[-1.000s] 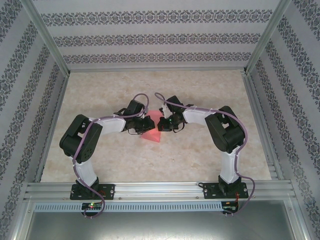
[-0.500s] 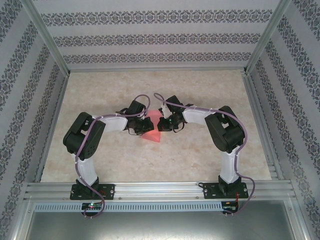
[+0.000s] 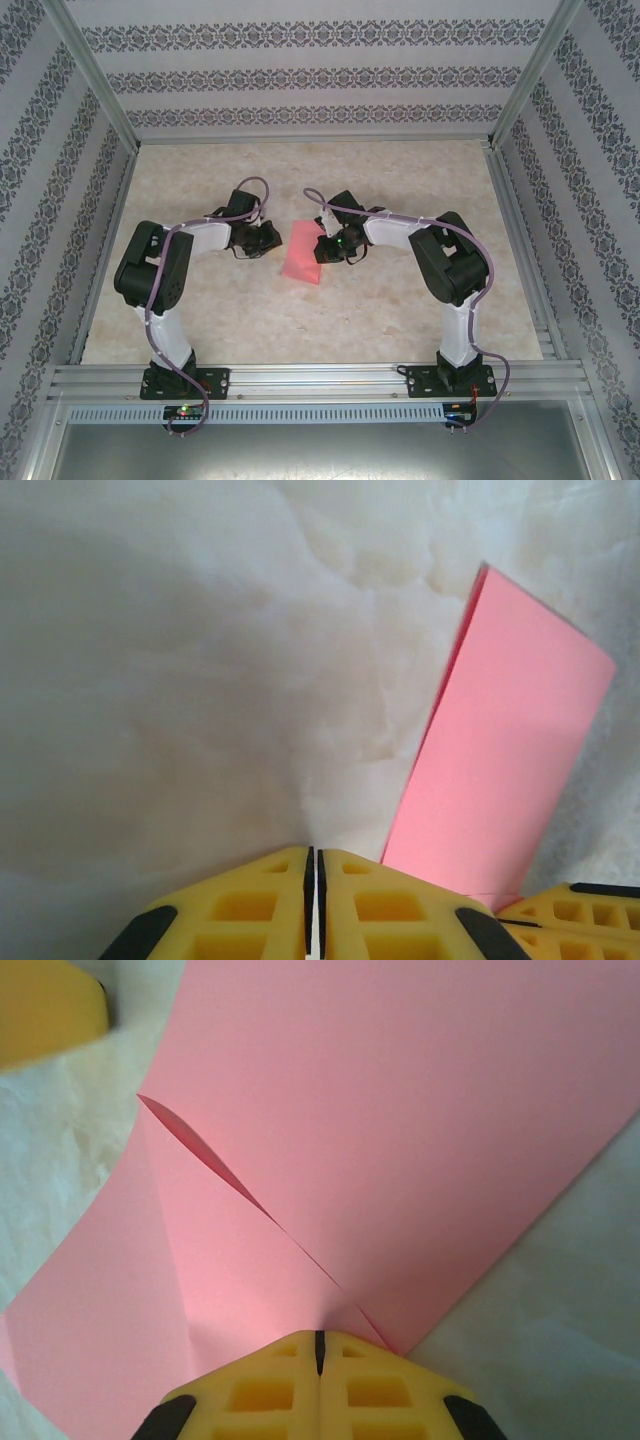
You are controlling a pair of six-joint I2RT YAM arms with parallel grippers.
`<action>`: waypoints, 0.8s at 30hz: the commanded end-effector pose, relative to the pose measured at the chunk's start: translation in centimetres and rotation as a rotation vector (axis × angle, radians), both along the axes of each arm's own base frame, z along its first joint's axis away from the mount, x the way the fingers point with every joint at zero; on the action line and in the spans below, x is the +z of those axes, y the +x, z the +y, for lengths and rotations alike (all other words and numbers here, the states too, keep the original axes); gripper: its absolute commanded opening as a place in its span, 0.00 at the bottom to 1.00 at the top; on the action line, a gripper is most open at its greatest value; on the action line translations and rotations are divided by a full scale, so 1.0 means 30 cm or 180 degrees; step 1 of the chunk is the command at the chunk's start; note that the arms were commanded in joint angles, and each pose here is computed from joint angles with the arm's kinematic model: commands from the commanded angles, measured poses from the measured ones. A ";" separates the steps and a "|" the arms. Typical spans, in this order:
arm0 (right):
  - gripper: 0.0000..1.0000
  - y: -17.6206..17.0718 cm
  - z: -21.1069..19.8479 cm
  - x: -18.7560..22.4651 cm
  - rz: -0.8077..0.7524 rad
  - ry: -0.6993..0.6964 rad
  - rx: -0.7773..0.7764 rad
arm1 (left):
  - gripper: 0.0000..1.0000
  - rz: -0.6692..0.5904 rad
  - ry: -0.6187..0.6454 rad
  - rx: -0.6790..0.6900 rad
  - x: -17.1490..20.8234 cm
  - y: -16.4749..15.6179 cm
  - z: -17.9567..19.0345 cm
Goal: Fold a paper plane with a square sheet of paper (pick it up from the middle)
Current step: Fold the triangle a second time at the center of the table.
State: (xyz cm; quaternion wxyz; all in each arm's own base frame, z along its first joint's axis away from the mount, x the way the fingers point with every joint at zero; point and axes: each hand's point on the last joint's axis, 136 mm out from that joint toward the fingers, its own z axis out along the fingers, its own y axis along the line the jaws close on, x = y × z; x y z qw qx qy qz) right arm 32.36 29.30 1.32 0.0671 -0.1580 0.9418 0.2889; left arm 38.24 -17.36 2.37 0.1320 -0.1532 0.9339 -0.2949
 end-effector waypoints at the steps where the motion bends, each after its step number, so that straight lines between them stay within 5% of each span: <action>1: 0.02 -0.115 -0.166 -0.208 0.0439 -0.0856 -0.0050 | 0.14 -0.0190 -0.0087 -0.0105 0.084 -0.013 -0.006; 11: 0.01 -0.111 -0.152 -0.204 0.0456 -0.0802 -0.0053 | 0.10 -0.0161 -0.0432 -0.0610 0.088 -0.109 -0.198; 24: 0.01 -0.096 -0.118 -0.167 0.0419 -0.0659 -0.0017 | 0.06 0.0181 -0.0137 -0.0623 -0.037 -0.111 -0.210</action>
